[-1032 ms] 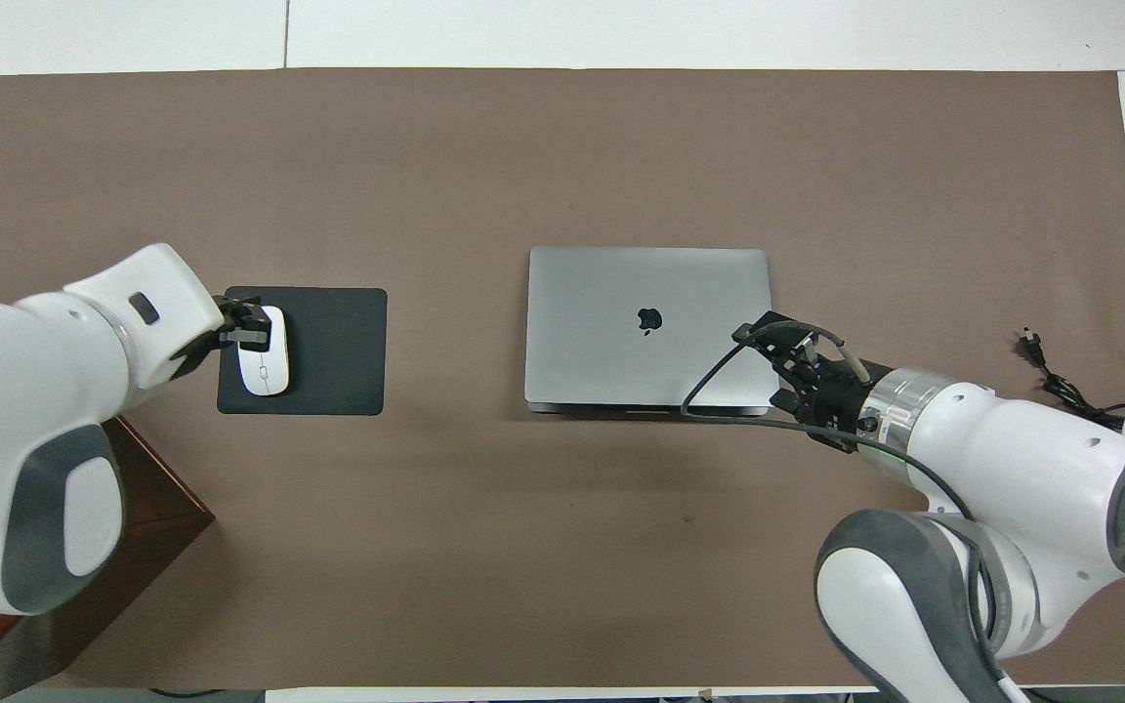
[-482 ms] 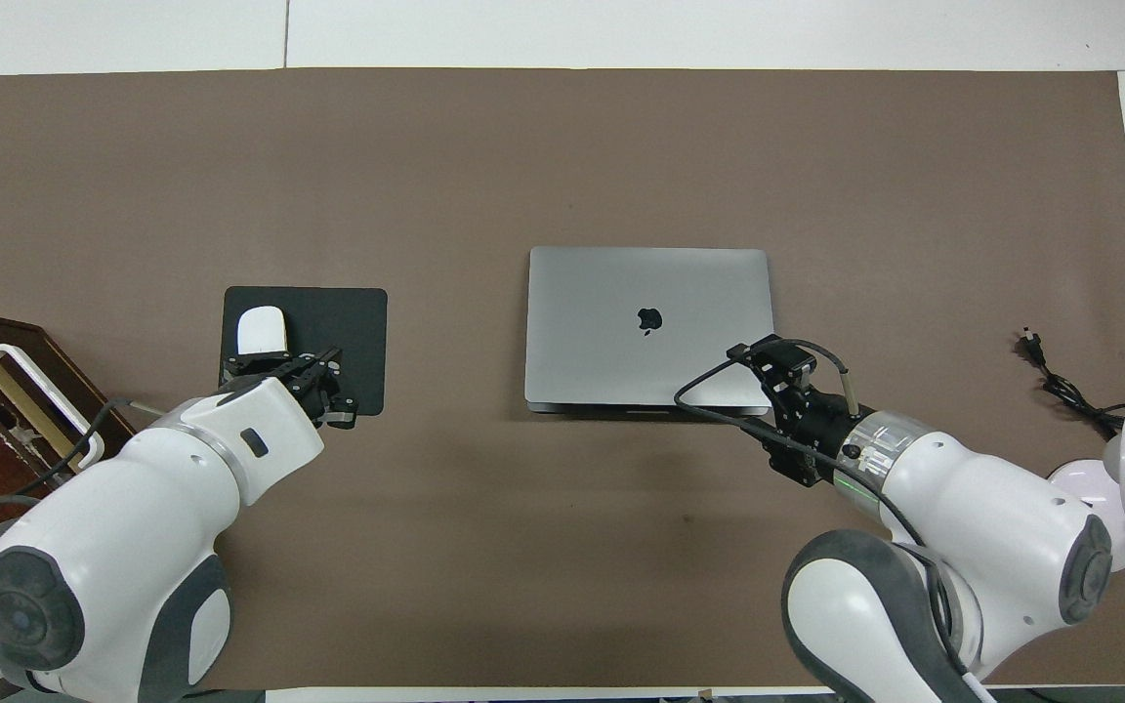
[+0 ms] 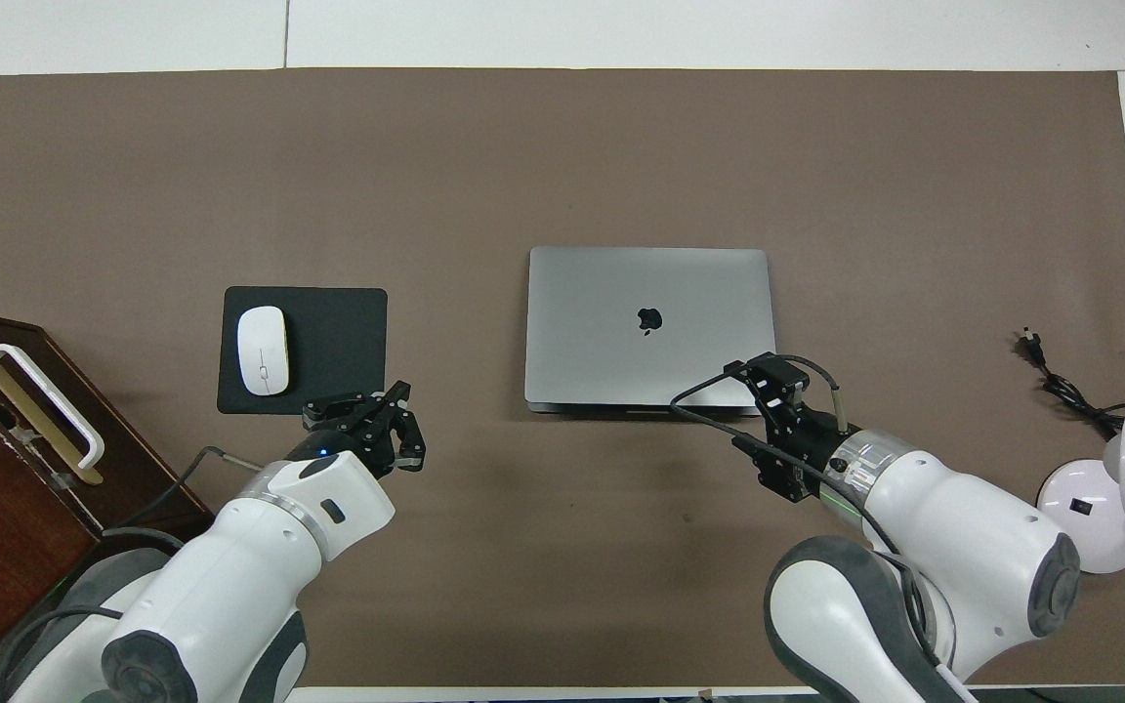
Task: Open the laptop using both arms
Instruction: 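Press the left gripper on the laptop base front edge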
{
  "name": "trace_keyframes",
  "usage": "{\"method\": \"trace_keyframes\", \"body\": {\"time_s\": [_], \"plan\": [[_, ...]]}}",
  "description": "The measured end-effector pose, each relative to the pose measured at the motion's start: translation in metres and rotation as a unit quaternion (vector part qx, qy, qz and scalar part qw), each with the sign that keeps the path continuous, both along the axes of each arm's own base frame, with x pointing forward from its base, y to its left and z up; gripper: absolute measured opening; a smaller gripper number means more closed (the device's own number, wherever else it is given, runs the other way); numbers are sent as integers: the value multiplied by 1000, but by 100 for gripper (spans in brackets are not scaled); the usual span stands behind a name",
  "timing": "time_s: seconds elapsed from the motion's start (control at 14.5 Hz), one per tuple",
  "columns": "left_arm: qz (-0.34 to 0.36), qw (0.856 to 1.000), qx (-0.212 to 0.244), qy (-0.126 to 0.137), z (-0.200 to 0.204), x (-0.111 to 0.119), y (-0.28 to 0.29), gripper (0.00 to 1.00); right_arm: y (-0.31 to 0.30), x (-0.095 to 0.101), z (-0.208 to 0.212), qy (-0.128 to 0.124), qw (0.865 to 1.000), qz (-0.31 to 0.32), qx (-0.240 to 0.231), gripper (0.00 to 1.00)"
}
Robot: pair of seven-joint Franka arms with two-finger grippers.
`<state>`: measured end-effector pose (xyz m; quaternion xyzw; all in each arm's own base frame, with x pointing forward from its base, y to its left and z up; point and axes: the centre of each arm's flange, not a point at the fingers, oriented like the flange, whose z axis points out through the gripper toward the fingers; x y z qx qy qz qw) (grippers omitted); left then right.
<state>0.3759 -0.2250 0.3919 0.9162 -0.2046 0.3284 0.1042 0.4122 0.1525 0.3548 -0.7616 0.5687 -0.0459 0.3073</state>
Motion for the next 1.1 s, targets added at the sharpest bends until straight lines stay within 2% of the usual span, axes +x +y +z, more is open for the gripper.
{"method": "trace_keyframes", "body": {"time_s": [0.48,0.83,1.1], "plan": [[-42,999,-21,-19,-59,-22,-42,1,5,-9,-29,4,1000,-11,-9,100],[-68,997,-16,-10,-83,-36,-60,1,3,-9,-36,1,1000,-4,-11,100],[-95,995,-4,-9,-92,-38,-69,1,4,-7,-37,-1,1000,2,-15,100]]}}
